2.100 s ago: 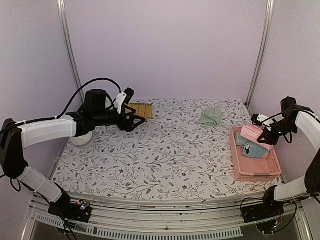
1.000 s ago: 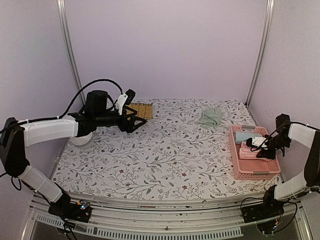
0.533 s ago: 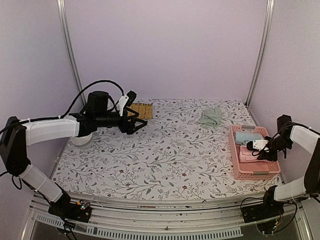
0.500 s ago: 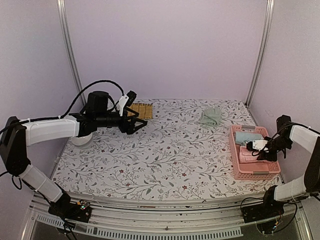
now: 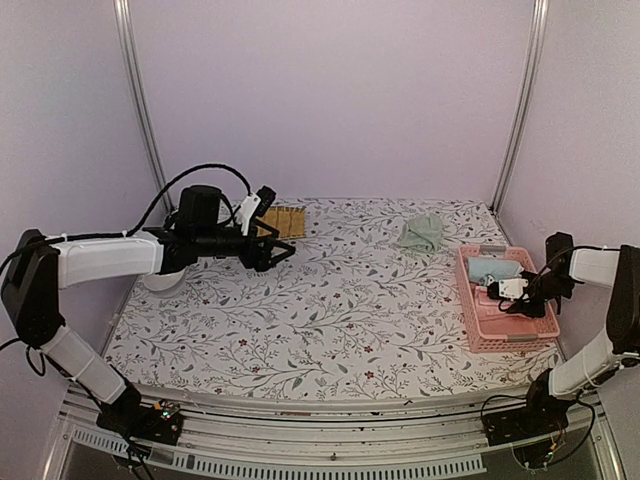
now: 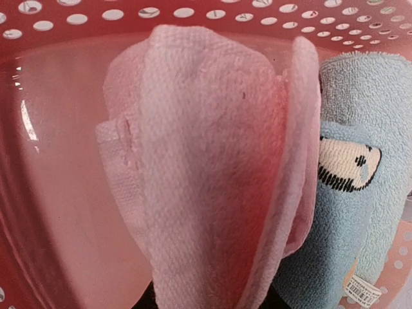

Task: Roll the towels
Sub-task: Place the towel in the storage box.

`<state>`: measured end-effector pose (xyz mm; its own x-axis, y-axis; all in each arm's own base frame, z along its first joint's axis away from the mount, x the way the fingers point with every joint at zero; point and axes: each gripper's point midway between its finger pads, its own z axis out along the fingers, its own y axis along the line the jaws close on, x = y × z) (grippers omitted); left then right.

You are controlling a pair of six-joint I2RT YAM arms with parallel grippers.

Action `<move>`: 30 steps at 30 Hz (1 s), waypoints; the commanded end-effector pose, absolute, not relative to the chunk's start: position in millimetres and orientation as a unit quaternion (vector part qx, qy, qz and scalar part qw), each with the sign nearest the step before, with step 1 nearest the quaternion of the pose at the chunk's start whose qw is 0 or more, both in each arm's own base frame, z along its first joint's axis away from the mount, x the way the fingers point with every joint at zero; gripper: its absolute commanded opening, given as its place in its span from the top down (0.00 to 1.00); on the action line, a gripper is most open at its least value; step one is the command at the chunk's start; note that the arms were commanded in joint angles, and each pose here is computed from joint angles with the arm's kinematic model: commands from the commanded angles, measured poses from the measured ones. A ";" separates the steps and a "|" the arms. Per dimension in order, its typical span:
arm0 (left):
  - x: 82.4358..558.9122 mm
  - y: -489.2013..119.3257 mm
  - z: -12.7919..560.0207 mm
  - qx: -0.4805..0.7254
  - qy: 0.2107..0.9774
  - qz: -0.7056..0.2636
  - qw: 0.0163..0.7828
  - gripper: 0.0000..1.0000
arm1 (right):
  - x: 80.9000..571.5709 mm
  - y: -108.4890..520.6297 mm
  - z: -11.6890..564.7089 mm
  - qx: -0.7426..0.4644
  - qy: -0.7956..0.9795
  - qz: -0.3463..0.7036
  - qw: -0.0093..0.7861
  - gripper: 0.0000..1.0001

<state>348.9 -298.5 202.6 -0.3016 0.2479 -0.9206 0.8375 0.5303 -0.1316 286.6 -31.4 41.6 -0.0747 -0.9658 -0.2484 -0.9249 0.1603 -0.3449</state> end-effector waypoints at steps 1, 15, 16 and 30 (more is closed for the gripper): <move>353.5 -294.4 190.4 0.366 0.748 -0.311 0.457 0.20 | 323.4 -38.8 47.7 -0.664 0.692 -0.114 0.259 0.93; 352.7 -295.8 189.7 0.369 0.748 -0.316 0.452 0.20 | 342.9 -55.5 40.6 -0.645 0.710 -0.140 0.246 0.54; 352.0 -296.1 190.5 0.369 0.748 -0.317 0.452 0.20 | 339.6 -54.8 41.5 -0.644 0.711 -0.138 0.245 0.52; 348.5 -300.3 195.8 0.372 0.741 -0.334 0.448 0.21 | 330.6 -53.8 63.4 -0.625 0.725 -0.145 0.251 0.42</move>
<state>346.7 -301.5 193.9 -0.3147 0.2593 -0.9131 0.8489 0.5072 -0.1485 330.7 -50.6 55.2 -0.0631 -0.9813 -0.1818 -0.8446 0.1495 -0.5141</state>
